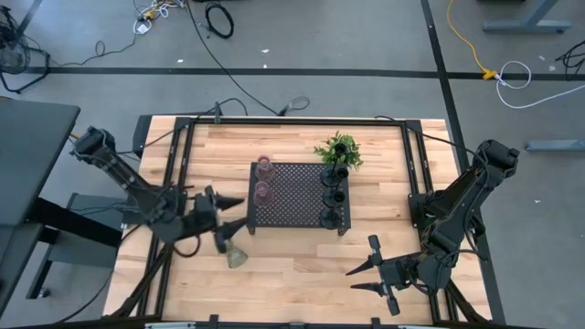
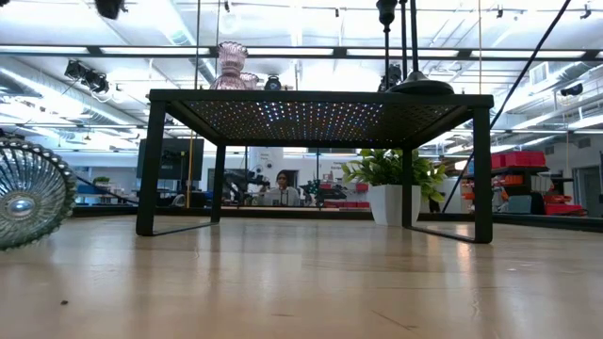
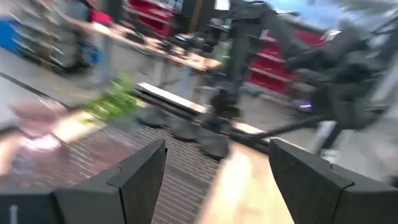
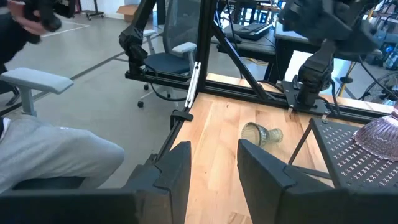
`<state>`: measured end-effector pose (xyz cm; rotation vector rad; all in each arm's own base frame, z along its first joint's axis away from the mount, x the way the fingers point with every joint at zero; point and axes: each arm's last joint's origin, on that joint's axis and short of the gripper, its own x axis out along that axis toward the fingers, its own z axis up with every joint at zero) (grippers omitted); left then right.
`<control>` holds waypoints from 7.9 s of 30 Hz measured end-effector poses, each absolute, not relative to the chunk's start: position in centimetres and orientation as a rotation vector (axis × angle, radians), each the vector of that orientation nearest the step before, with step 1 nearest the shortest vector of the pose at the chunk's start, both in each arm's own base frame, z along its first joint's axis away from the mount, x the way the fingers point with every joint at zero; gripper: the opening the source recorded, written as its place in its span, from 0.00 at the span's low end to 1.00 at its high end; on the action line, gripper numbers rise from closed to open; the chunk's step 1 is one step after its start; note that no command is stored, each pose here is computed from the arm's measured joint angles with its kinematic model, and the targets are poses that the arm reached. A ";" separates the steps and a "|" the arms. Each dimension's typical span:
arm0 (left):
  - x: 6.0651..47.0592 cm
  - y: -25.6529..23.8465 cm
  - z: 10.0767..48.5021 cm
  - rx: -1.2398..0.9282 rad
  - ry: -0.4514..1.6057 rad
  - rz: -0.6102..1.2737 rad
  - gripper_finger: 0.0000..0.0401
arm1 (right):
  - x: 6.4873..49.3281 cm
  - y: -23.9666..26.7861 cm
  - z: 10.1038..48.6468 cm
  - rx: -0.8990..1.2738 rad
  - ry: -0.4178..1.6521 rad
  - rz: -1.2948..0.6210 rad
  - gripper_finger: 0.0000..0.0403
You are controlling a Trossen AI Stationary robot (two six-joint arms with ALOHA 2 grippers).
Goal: Pick & Place candle stick holders
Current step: Put the green glass candle stick holder on the shelf
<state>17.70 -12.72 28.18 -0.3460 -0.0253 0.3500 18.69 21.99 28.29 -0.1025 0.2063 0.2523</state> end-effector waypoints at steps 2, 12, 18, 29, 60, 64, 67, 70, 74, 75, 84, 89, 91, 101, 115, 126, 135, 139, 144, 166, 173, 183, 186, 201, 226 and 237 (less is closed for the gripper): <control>17.2 -13.5 28.2 -0.419 -0.019 0.272 0.71 | 18.7 22.0 28.3 -0.103 0.206 0.252 0.32; 15.7 -15.7 26.2 -0.471 0.227 -0.034 0.60 | 18.7 22.0 28.3 -0.102 0.205 0.252 0.32; 15.9 -14.9 24.9 -0.440 0.343 -0.006 0.54 | 18.7 22.0 28.3 -0.103 0.206 0.252 0.32; 16.0 -13.4 22.6 -0.379 0.692 -0.109 0.49 | 18.7 21.9 28.2 -0.099 0.217 0.248 0.32; 16.1 -11.1 20.4 -1.484 0.951 0.609 0.49 | 19.7 20.5 28.3 -0.083 0.190 0.012 0.32; 16.8 -11.7 19.0 -1.532 0.971 0.719 0.49 | 19.7 20.5 28.3 -0.096 0.190 0.014 0.32; 17.6 -12.1 17.8 -1.582 1.025 0.774 0.49 | 19.7 20.5 28.2 -0.106 0.194 0.017 0.32; 18.4 -12.3 17.1 -1.620 1.028 0.803 0.49 | 19.7 20.6 28.2 -0.102 0.197 0.027 0.32; 19.6 -12.2 16.4 -1.656 0.978 0.809 0.49 | 19.5 20.7 28.0 -0.071 0.215 0.049 0.32; 19.7 -12.2 16.2 -1.658 0.974 0.816 0.49 | 19.5 20.8 28.0 -0.065 0.222 0.064 0.32; 21.0 -12.1 14.2 -1.653 0.954 0.885 0.49 | 19.3 21.0 27.5 -0.066 0.270 0.133 0.32; 21.1 -12.5 13.4 -1.649 0.976 0.914 0.49 | 19.3 21.0 27.3 -0.077 0.286 0.138 0.32; 21.0 -12.8 13.4 -1.645 0.995 0.901 0.49 | 19.2 20.9 27.1 -0.074 0.305 0.143 0.32; 21.5 -14.7 14.5 -1.734 0.932 0.684 0.49 | 19.2 20.9 26.9 -0.066 0.321 0.136 0.32; 22.0 -14.0 17.8 -1.724 0.709 0.577 0.49 | 19.2 20.9 26.8 -0.060 0.329 0.131 0.32; 22.7 -12.3 19.0 -1.582 0.589 0.812 0.49 | 19.2 20.9 26.7 -0.055 0.336 0.129 0.32; 25.7 -13.5 18.1 -1.574 0.705 0.835 0.49 | 19.2 20.9 26.7 -0.054 0.338 0.128 0.32; 26.3 -13.9 17.6 -1.551 0.710 0.861 0.49 | 19.1 20.9 26.7 -0.054 0.340 0.132 0.32; 26.6 -14.5 16.4 -1.556 0.771 0.894 0.49 | 19.0 21.0 26.6 -0.060 0.344 0.135 0.32; 23.4 -16.7 15.3 -1.470 1.169 0.991 0.49 | 18.9 21.0 26.5 -0.058 0.350 0.133 0.32; 22.4 -16.5 14.6 -1.404 1.306 1.002 0.49 | 18.9 21.0 26.5 -0.058 0.351 0.134 0.32; 21.3 -15.9 13.0 -1.378 1.386 0.968 0.34 | 18.9 21.0 26.5 -0.054 0.351 0.134 0.32; 21.3 -15.9 12.9 -1.344 1.398 0.938 0.33 | 18.9 21.0 26.5 -0.054 0.352 0.134 0.32; 22.5 -16.5 15.5 -1.053 1.277 0.857 0.33 | 18.9 20.9 26.5 -0.061 0.357 0.131 0.32; 24.9 -21.6 35.3 -0.379 0.508 0.466 0.33 | 18.9 20.9 26.3 -0.061 0.367 0.126 0.32; 26.3 -21.7 36.6 -0.037 0.422 0.392 0.33 | 18.9 20.9 26.3 -0.060 0.367 0.126 0.32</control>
